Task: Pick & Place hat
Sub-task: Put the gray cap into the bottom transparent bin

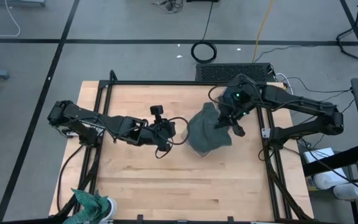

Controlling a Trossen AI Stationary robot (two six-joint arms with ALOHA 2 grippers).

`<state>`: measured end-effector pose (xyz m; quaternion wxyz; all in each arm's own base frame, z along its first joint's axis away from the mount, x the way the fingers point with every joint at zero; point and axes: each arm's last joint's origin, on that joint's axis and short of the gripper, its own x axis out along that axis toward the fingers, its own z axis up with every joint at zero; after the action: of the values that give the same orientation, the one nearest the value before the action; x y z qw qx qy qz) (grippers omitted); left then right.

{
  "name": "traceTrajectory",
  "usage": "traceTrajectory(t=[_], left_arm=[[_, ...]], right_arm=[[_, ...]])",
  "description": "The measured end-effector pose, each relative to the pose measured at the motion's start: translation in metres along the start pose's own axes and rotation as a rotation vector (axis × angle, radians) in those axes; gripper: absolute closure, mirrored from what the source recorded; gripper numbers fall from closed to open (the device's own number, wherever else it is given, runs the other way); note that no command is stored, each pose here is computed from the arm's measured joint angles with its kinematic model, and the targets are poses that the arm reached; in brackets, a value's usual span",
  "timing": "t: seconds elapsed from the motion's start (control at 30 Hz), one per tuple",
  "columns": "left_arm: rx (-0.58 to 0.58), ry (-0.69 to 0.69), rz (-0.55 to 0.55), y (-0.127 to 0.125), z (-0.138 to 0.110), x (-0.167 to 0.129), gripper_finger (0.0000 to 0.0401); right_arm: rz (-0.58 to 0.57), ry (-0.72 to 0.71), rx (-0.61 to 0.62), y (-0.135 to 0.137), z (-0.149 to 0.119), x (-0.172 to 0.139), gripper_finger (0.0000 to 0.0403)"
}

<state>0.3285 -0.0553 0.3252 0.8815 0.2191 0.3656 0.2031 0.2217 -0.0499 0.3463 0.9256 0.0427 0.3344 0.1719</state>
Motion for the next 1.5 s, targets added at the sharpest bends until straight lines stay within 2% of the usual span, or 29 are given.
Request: traceTrajectory(t=[0.27, 0.43, 0.63, 0.83, 1.0, 1.17, 1.33, 1.5], left_arm=[[0.001, 0.001, 0.000, 0.000, 0.000, 0.000, 0.0380], [-0.001, 0.001, -0.001, 0.000, 0.000, 0.000, 0.0380], [-0.003, 0.001, 0.000, 0.000, 0.000, 0.000, 0.0380], [-0.008, 0.001, 0.000, 0.000, 0.000, 0.000, 0.0380], [-0.008, 0.001, 0.000, 0.000, 0.000, 0.000, 0.0380], [-0.009, 0.004, 0.000, 0.000, 0.000, 0.000, 0.0380], [-0.013, 0.007, 0.000, 0.000, -0.001, 0.000, 0.0380], [-0.013, 0.008, -0.001, 0.000, -0.001, 0.000, 0.0380]], right_arm=[[-0.109, 0.077, -0.045, -0.010, -0.020, 0.016, 0.0395], [-0.118, 0.108, -0.062, -0.014, -0.034, 0.027, 0.0395], [-0.207, 0.237, -0.090, -0.022, -0.068, 0.045, 0.0395], [-0.220, 0.245, -0.138, -0.030, -0.105, 0.068, 0.0394], [-0.358, 0.270, -0.101, -0.034, -0.120, 0.076, 0.0391], [-0.513, 0.282, -0.044, -0.037, -0.116, 0.070, 0.0353], [-0.530, 0.234, 0.027, -0.033, -0.106, 0.062, 0.0288], [-0.525, 0.178, 0.028, -0.022, -0.094, 0.053, 0.0222]])
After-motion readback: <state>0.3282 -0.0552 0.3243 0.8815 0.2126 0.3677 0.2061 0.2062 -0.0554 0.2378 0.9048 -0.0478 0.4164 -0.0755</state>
